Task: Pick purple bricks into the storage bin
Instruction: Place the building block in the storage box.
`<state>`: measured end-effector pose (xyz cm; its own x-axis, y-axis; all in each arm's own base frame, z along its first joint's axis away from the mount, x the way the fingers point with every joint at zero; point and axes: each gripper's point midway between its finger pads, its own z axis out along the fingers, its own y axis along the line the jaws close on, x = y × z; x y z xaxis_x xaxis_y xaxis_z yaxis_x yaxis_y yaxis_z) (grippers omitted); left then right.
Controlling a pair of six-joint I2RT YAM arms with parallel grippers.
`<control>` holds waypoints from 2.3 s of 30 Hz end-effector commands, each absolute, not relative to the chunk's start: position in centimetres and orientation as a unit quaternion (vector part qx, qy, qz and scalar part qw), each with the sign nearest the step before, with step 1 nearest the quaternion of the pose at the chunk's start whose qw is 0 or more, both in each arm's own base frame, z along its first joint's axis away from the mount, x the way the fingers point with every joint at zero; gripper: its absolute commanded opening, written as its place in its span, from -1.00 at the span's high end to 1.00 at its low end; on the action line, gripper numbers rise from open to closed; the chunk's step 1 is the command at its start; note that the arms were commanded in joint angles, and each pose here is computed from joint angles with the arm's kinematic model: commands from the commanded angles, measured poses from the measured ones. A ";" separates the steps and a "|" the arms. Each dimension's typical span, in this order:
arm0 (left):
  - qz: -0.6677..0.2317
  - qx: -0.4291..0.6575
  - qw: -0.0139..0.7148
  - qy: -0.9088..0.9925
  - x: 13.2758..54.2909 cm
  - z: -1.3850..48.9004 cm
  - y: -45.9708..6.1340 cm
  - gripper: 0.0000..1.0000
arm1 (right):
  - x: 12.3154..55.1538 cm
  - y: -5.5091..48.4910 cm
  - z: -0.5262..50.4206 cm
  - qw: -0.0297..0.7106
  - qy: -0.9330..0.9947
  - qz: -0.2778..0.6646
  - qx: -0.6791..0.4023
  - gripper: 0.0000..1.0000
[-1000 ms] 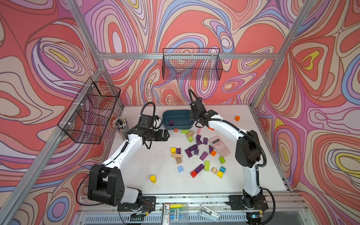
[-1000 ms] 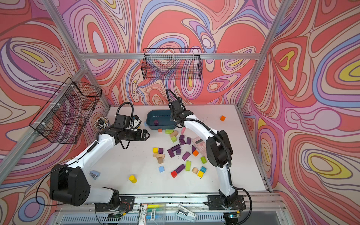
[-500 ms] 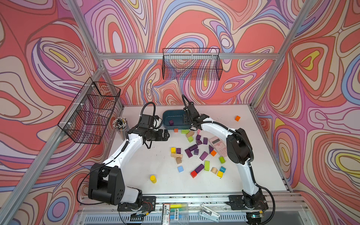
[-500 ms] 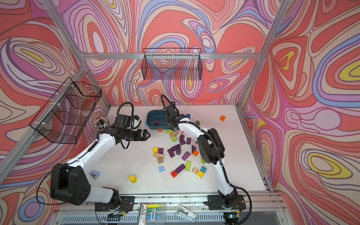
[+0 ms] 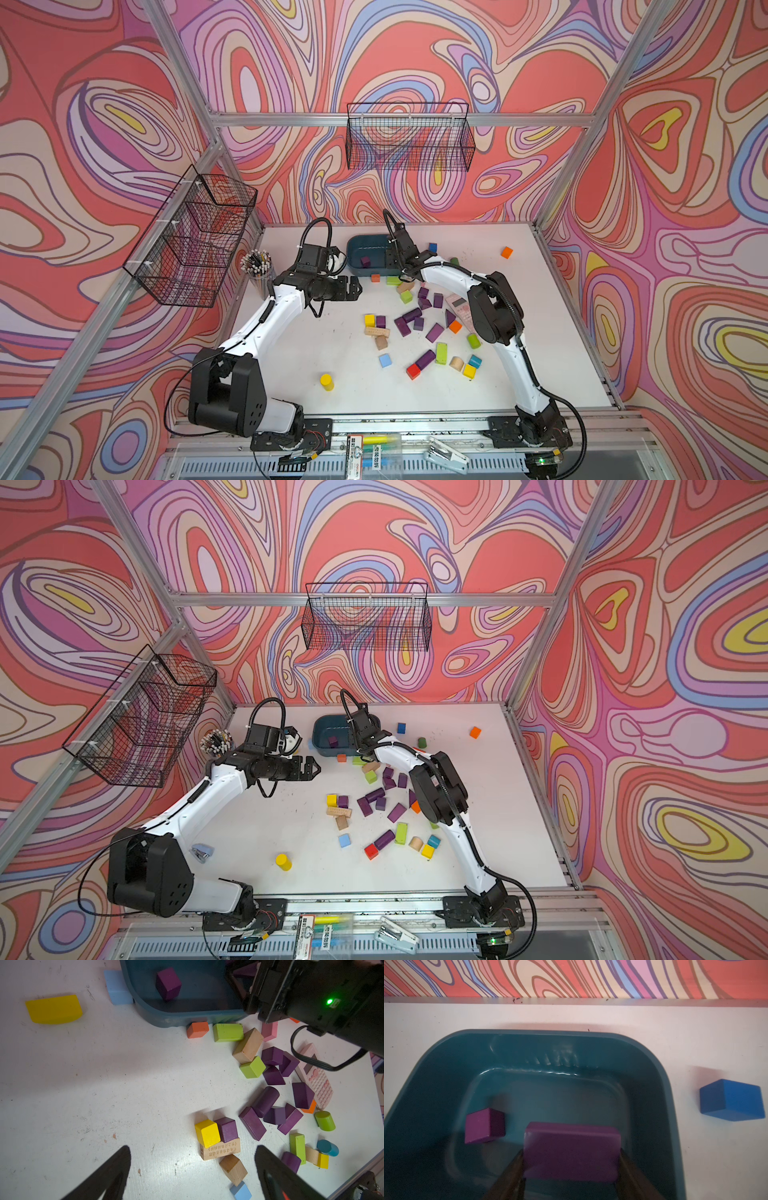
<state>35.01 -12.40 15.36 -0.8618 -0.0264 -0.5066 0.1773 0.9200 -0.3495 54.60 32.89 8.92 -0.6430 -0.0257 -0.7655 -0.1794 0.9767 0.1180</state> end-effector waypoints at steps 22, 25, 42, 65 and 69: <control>-0.193 0.034 0.256 0.947 35.2 15.7 -12.1 -0.95 | 56.6 35.4 8.8 0.440 0.887 0.120 -0.067 -0.18; -0.191 0.033 0.256 0.947 35.2 15.7 -12.0 -0.95 | 56.7 35.5 9.8 0.446 0.884 0.123 -0.066 -0.26; -0.184 0.031 0.256 0.948 35.1 15.6 -11.8 -0.96 | 56.9 36.0 14.3 0.471 0.867 0.147 -0.065 -0.65; -0.191 0.020 0.249 0.949 35.3 15.5 -12.0 -0.92 | 52.4 30.9 20.3 0.496 0.859 0.121 -0.038 -0.62; -0.194 0.018 0.248 0.949 35.3 15.6 -12.1 -0.91 | 50.6 29.3 20.2 0.478 0.871 0.109 -0.028 -0.59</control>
<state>35.21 -12.21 15.23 -0.8695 -0.0490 -0.4915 0.1462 0.9250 -0.3508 51.84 30.59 19.25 -0.5336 0.0437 -0.8446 -0.1870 0.9678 0.1682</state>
